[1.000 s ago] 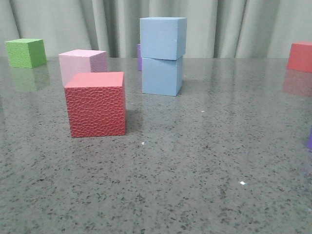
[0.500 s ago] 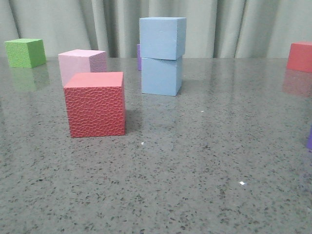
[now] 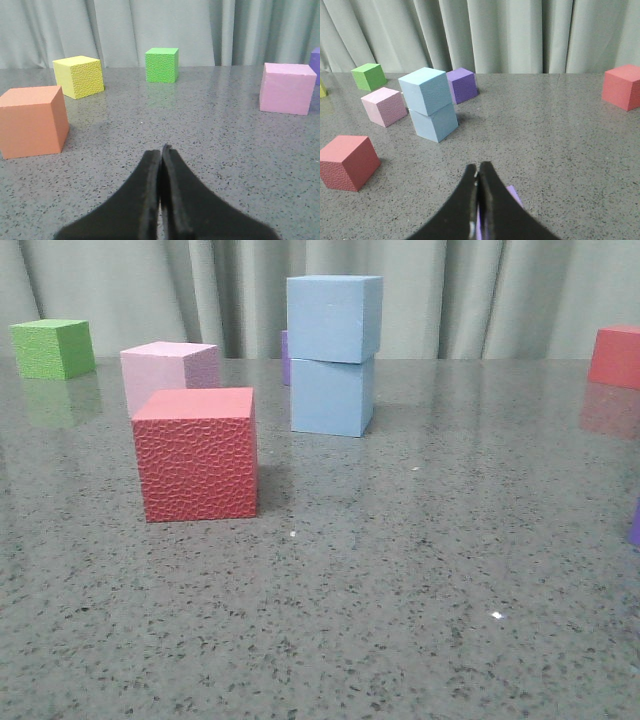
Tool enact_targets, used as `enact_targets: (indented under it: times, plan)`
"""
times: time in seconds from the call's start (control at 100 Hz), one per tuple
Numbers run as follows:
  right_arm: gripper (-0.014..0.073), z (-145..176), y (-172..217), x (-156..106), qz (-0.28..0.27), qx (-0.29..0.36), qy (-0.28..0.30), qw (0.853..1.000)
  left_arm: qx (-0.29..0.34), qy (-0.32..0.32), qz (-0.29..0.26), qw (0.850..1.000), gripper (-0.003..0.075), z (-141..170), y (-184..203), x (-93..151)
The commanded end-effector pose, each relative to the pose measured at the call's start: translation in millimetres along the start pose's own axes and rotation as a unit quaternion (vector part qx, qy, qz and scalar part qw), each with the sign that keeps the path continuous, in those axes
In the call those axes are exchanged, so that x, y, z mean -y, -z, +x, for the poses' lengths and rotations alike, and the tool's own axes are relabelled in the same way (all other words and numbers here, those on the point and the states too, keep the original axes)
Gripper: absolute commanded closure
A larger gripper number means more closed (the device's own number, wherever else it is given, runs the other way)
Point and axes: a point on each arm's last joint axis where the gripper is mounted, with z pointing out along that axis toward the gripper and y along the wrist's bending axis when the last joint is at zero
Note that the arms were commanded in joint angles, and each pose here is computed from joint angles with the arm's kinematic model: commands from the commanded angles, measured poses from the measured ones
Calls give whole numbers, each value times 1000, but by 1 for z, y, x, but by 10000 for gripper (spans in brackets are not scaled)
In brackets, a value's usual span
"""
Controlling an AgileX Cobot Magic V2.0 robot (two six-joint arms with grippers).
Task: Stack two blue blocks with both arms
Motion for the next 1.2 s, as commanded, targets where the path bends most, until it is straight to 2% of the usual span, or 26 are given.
enact_targets:
  times: [0.0,0.65,0.73,0.91,1.03,1.19]
  plan:
    - [664,-14,2,-4,-12,46,13,999,52,-1,6,999,739,-2,2,1]
    - [664,-14,1,-3,-10,45,16,999,52,-1,6,999,739,-2,2,1]
    - [664,-14,2,-2,1,49,34,998,52,-1,6,999,739,-2,2,1]
    - [664,-10,-1,2,46,60,34,997,52,-1,6,999,739,-2,2,1]
    - [664,5,-11,7,81,72,24,994,52,-1,6,999,739,-2,2,1]
    - [664,23,-23,13,98,125,37,987,52,-1,6,999,739,-2,2,1]
